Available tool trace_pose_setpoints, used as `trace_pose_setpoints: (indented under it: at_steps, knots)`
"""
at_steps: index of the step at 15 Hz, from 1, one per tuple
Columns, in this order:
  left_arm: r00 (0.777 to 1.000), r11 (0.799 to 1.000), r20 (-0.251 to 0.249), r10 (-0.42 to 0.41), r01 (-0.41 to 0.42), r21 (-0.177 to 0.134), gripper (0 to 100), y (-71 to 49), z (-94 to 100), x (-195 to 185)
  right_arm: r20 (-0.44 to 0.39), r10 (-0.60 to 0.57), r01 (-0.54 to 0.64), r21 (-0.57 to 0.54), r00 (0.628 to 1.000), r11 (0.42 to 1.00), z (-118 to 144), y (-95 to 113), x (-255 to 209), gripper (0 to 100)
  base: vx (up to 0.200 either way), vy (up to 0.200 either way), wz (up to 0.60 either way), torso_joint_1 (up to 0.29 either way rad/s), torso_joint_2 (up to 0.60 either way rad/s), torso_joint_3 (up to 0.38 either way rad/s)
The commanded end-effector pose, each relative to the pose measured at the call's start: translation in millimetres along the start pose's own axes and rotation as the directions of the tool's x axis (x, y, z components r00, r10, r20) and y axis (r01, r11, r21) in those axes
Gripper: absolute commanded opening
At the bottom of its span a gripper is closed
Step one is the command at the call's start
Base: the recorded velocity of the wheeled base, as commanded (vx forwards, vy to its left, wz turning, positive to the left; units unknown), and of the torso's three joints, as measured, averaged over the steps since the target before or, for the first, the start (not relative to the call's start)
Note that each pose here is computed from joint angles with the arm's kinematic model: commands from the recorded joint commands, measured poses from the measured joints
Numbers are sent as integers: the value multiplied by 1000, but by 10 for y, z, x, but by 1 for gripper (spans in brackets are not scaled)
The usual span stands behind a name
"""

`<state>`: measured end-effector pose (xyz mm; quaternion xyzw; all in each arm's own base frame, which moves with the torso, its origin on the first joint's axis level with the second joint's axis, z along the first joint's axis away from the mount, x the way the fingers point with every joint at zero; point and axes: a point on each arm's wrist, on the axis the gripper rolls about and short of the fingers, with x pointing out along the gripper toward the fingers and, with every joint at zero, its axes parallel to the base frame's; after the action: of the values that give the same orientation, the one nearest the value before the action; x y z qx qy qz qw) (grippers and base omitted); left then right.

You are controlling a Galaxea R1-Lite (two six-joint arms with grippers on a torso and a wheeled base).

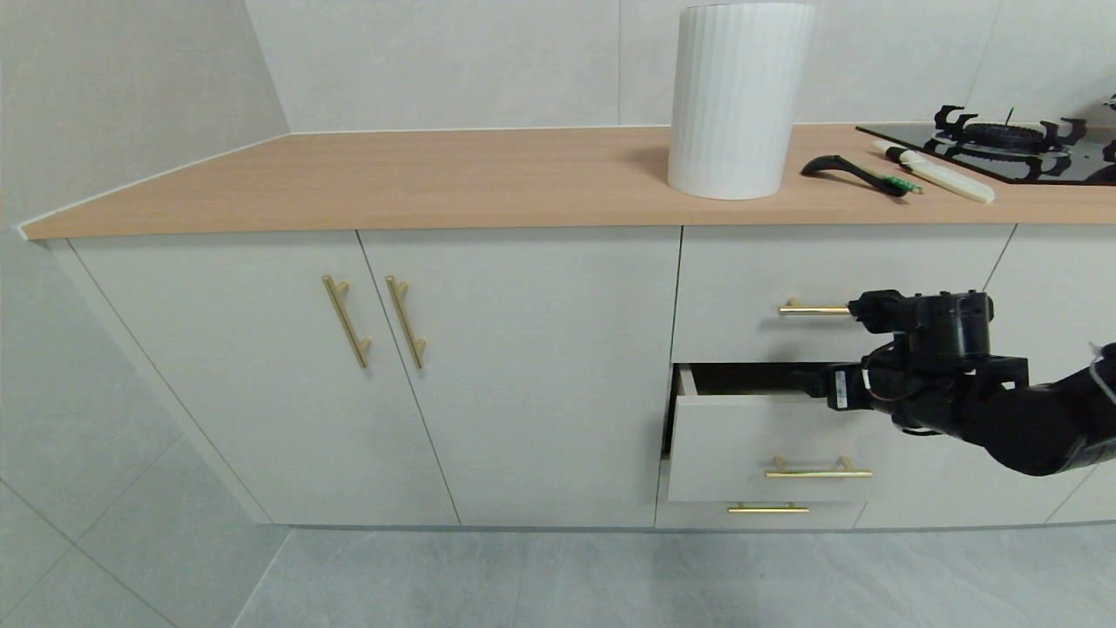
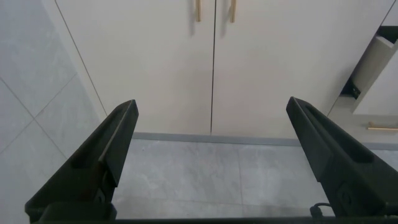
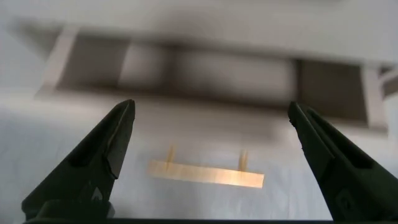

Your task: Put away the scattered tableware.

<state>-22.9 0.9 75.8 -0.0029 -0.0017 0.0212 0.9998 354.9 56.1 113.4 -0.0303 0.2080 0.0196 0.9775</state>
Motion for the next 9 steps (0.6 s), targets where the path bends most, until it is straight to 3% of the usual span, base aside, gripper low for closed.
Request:
trace_pose_setpoints:
  at_steps: [1,9]
  knots:
    - [1000,1000,0,1,-1,0,100,0,0,0,-35,-43,42,-5,998,999,-353,19,371,100,0,0,0,0,0,0]
    - [1000,1000,0,1,-1,0,100,0,0,0,-31,-44,43,-7,999,999,-397,3,379,100,0,0,0,0,0,0]
